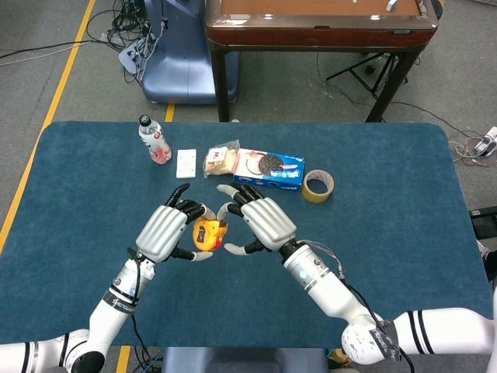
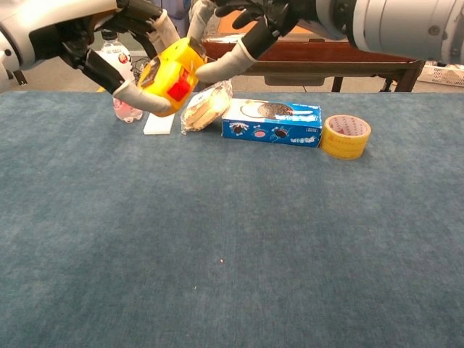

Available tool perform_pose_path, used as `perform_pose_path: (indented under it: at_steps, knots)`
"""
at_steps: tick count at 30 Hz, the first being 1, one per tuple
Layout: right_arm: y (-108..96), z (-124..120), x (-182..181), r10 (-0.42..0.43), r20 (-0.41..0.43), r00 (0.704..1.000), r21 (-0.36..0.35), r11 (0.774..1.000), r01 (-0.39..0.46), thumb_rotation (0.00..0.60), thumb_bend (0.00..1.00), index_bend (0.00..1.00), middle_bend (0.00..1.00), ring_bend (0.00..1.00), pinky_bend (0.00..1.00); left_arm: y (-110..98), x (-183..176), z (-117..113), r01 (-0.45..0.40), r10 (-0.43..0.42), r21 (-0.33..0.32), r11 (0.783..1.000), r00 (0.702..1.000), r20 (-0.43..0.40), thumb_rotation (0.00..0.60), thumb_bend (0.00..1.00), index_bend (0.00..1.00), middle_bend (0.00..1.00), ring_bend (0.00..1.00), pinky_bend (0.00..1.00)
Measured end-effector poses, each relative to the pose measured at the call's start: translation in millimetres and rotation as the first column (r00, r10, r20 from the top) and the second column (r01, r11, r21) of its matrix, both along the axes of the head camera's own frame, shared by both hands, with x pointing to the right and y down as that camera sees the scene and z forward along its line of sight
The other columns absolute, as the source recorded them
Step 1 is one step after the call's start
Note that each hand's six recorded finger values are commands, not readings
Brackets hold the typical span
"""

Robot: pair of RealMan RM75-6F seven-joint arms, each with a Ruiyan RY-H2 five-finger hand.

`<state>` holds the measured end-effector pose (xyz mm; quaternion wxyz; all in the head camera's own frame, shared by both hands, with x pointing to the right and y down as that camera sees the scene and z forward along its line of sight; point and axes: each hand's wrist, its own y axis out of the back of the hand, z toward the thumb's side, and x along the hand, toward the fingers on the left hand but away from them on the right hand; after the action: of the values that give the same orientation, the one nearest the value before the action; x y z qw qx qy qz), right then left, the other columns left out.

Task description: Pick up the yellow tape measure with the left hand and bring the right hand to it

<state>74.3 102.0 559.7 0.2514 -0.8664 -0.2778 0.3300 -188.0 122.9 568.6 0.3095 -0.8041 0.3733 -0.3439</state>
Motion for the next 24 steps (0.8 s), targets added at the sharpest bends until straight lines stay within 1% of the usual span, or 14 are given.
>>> perform_pose_path:
  at_steps: [8, 13, 24]
  knots:
    - [0.0, 1.2, 1.5, 0.014, -0.003, 1.000, 0.002, 1.000, -0.014, 0.600, 0.29, 0.54, 0.16, 0.00, 0.00, -0.2, -2.9, 2.0, 0.005, -0.005, -0.005, 1.000, 1.000, 0.006, 0.600, 0.08, 0.54, 0.53, 0.32, 0.00]
    - [-0.5, 2.6, 2.2, 0.021, -0.003, 1.000, -0.001, 1.000, -0.021, 0.600, 0.32, 0.57, 0.19, 0.00, 0.00, -0.3, -5.4, 3.9, 0.010, -0.010, -0.008, 1.000, 1.000, 0.010, 0.600, 0.08, 0.54, 0.53, 0.32, 0.00]
    - [-2.2, 4.6, 2.4, 0.037, -0.002, 0.999, 0.004, 0.999, -0.037, 0.600, 0.41, 0.61, 0.22, 0.00, 0.00, -0.4, -8.1, 5.6, 0.012, -0.011, -0.008, 1.000, 1.000, 0.013, 0.600, 0.08, 0.54, 0.53, 0.32, 0.00]
